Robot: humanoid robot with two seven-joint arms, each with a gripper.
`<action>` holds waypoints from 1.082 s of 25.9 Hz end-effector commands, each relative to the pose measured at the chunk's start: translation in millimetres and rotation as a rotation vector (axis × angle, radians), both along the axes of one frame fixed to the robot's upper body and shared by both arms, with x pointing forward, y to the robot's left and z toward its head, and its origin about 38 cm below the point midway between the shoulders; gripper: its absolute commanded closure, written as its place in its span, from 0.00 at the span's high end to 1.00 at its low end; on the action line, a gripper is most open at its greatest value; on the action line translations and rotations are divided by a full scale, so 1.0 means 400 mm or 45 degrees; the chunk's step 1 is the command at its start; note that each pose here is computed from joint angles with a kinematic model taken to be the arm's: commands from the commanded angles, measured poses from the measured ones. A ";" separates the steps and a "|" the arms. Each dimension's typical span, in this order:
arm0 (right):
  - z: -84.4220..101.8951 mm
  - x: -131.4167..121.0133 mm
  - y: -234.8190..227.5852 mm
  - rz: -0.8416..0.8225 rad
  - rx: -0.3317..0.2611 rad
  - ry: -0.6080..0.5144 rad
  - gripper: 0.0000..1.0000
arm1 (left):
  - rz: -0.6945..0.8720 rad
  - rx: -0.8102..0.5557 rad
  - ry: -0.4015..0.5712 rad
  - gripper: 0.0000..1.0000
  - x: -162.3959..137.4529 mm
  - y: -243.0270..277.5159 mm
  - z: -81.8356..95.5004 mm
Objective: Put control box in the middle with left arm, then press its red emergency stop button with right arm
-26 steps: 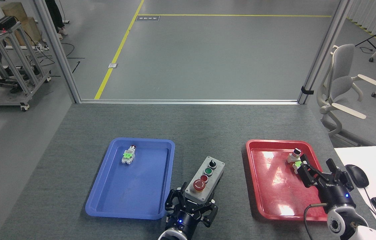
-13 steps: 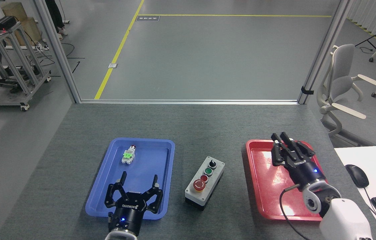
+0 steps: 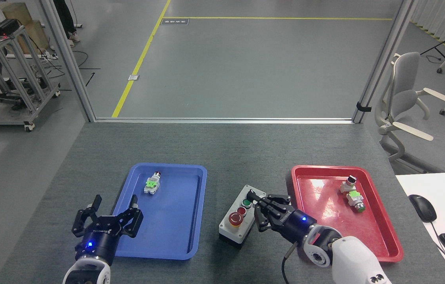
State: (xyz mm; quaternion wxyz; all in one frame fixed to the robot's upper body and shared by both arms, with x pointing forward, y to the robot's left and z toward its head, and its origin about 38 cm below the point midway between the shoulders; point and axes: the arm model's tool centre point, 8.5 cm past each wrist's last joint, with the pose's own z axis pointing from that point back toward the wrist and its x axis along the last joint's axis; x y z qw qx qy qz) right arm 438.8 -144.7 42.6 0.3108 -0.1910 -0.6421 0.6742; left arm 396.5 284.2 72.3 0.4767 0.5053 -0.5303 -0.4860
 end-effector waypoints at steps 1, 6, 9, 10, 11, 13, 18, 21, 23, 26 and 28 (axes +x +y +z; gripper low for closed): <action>-0.051 -0.028 0.062 0.053 -0.017 0.067 0.00 | -0.054 0.028 -0.039 0.99 0.000 0.045 0.021; -0.076 -0.037 0.090 0.054 -0.008 0.104 0.00 | -0.043 0.020 -0.037 0.99 -0.003 0.060 0.021; -0.080 -0.039 0.089 0.049 -0.006 0.110 0.00 | -0.043 0.018 -0.039 0.99 -0.003 0.060 0.021; -0.080 -0.039 0.089 0.049 -0.006 0.110 0.00 | -0.043 0.018 -0.039 0.99 -0.003 0.060 0.021; -0.079 -0.037 0.088 0.046 -0.006 0.109 0.00 | -0.043 0.018 -0.039 0.99 -0.003 0.060 0.021; -0.079 -0.037 0.086 0.045 -0.008 0.109 0.00 | -0.043 0.018 -0.039 0.99 -0.003 0.060 0.021; -0.082 -0.037 0.082 0.040 -0.012 0.112 0.00 | -0.043 0.016 -0.037 0.99 -0.003 0.059 0.019; -0.096 -0.040 0.074 0.027 -0.022 0.130 0.00 | -0.042 0.015 -0.033 0.99 -0.003 0.060 0.017; -0.101 -0.041 0.072 0.023 -0.025 0.137 0.00 | -0.042 0.016 -0.035 0.99 -0.002 0.060 0.018; -0.106 -0.040 0.067 0.002 -0.034 0.141 0.00 | -0.042 0.015 -0.033 0.99 -0.003 0.060 0.017; -0.117 -0.040 0.064 -0.017 -0.047 0.152 0.00 | -0.043 0.012 -0.035 0.99 -0.002 0.057 0.018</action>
